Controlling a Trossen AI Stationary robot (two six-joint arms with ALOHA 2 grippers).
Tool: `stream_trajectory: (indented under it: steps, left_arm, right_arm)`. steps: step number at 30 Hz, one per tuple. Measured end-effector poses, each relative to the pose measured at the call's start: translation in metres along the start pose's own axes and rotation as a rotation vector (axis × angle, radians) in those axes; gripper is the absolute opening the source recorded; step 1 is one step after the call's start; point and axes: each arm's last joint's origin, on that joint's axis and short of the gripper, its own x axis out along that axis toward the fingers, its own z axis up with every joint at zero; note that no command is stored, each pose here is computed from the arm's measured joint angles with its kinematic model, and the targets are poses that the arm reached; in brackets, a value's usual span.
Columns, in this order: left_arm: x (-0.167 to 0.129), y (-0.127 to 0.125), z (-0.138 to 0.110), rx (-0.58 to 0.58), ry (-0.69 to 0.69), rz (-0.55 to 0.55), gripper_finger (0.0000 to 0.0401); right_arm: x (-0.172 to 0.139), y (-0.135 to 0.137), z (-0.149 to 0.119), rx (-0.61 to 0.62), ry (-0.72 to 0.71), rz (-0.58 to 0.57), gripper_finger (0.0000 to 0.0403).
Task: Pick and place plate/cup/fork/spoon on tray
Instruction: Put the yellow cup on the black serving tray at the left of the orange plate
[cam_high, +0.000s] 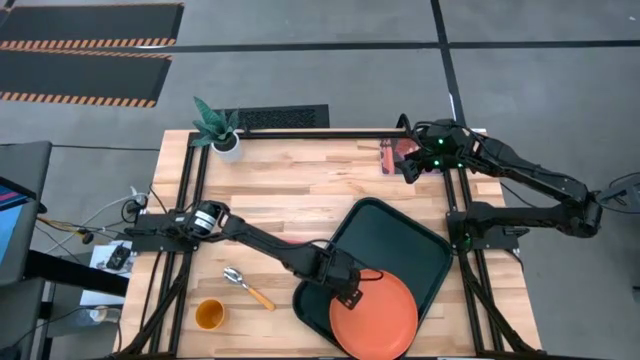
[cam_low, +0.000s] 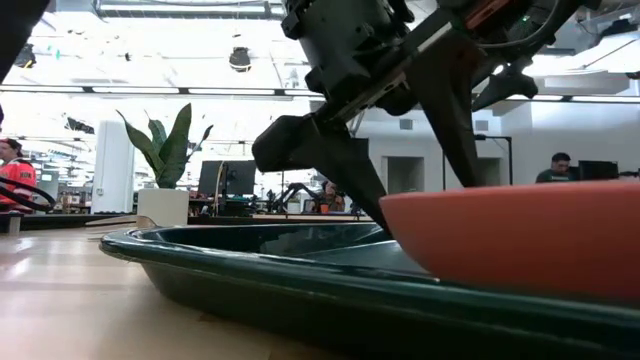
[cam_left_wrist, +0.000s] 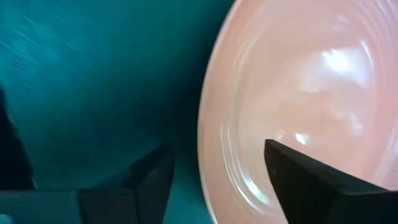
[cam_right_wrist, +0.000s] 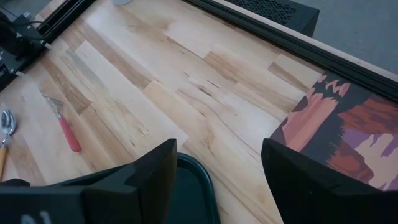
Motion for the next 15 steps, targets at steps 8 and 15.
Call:
stream_trajectory:
  steps: [8,15]
  left_arm:
    - [-0.007,0.000,-0.001,0.003,0.035,0.002,0.0274]
    - [-0.048,-0.001,0.004,-0.013,-0.057,0.042,0.0275]
  right_arm:
    - [0.000,0.000,0.000,-0.003,0.000,0.000,0.0260]
    - [0.000,0.000,0.000,-0.002,-0.001,-0.001,0.0260]
